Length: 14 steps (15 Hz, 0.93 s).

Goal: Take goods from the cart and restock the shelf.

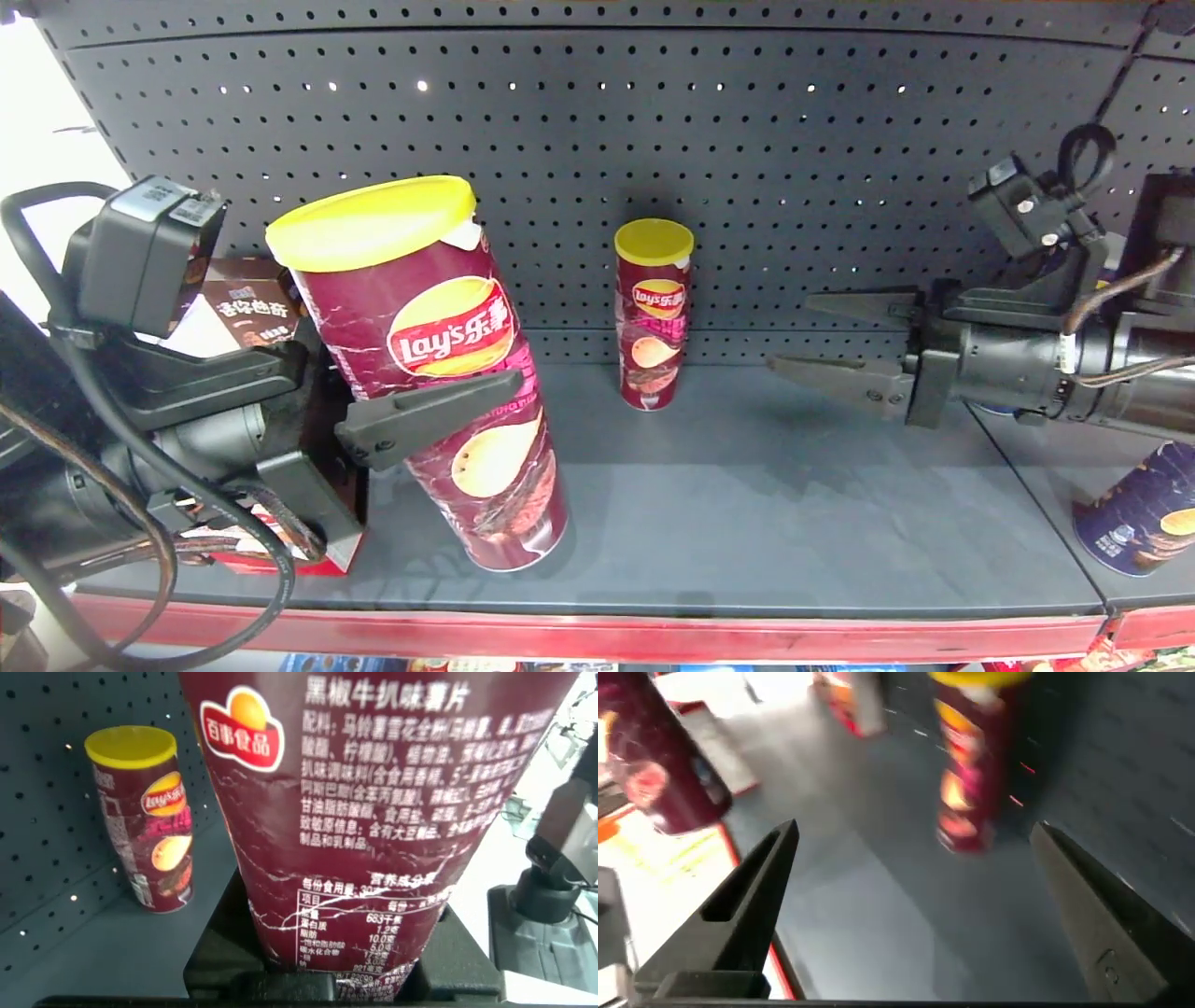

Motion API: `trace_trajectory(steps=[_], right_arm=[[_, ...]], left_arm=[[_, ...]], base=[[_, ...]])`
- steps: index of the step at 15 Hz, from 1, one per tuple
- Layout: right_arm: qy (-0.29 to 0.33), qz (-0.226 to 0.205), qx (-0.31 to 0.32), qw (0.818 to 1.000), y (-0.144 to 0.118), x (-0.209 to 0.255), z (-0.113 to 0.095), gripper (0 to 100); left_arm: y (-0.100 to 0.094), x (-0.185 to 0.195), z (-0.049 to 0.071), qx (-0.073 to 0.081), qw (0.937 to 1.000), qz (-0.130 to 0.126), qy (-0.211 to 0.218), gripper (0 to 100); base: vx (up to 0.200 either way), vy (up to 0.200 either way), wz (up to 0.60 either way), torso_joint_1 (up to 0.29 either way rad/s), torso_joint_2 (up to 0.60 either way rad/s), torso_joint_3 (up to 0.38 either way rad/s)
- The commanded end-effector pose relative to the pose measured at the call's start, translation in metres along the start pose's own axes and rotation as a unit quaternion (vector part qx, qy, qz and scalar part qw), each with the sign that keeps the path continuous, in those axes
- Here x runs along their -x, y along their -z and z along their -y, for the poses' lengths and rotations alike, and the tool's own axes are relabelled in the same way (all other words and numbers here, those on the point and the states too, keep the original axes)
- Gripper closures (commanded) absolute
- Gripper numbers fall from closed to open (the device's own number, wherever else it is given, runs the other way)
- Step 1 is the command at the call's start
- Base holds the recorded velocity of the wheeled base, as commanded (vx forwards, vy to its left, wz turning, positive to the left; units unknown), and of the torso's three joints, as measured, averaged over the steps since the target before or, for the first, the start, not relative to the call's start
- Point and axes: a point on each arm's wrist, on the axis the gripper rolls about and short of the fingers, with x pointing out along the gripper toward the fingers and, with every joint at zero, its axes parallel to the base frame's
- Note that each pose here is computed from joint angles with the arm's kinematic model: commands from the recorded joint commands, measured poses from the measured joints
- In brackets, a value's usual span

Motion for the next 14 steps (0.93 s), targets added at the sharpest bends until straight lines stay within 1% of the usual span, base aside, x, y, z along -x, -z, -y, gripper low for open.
trace_trajectory(steps=[1,3,5,7,8,10,13,14], right_arm=[[-0.039,-0.003,0.004,0.999,0.014,-0.026,0.021,0],[-0.088,0.029,0.035,0.995,0.020,-0.039,0.039,0],[-0.111,0.040,0.040,0.992,0.031,-0.049,0.055,0],[-0.115,0.042,0.041,0.992,0.034,-0.051,0.059,0],[-0.128,0.051,0.049,0.989,0.042,-0.069,0.072,0],[-0.133,0.059,0.056,0.988,0.045,-0.083,0.088,0],[-0.139,0.063,0.058,0.987,0.051,-0.099,0.101,0],[-0.140,0.062,0.057,0.987,0.054,-0.102,0.103,0]], left_arm=[[-0.001,0.001,0.001,0.001,1.0000,0.000,0.001,100],[0.000,0.002,0.002,0.006,1.0000,-0.003,0.004,100],[0.000,0.001,0.002,0.007,0.9999,-0.003,0.008,100],[0.000,0.001,0.002,0.008,0.9999,-0.003,0.008,100],[0.000,0.001,0.002,0.012,0.9999,-0.003,0.011,100],[0.000,0.001,0.002,0.012,0.9999,-0.002,0.012,100],[-0.001,0.003,0.004,0.011,0.9999,-0.002,0.011,100],[0.000,0.003,0.004,0.012,0.9999,-0.003,0.011,100]], base=[[0.000,0.000,0.00,0.000,0.00,0.000],[0.000,0.000,0.00,0.000,0.00,0.000],[0.000,0.000,0.00,0.000,0.00,0.000],[0.000,0.000,0.00,0.000,0.00,0.000],[0.000,0.000,0.00,0.000,0.00,0.000],[0.000,0.000,0.00,0.000,0.00,0.000],[0.000,0.000,0.00,0.000,0.00,0.000],[0.000,0.000,0.00,0.000,0.00,0.000]])
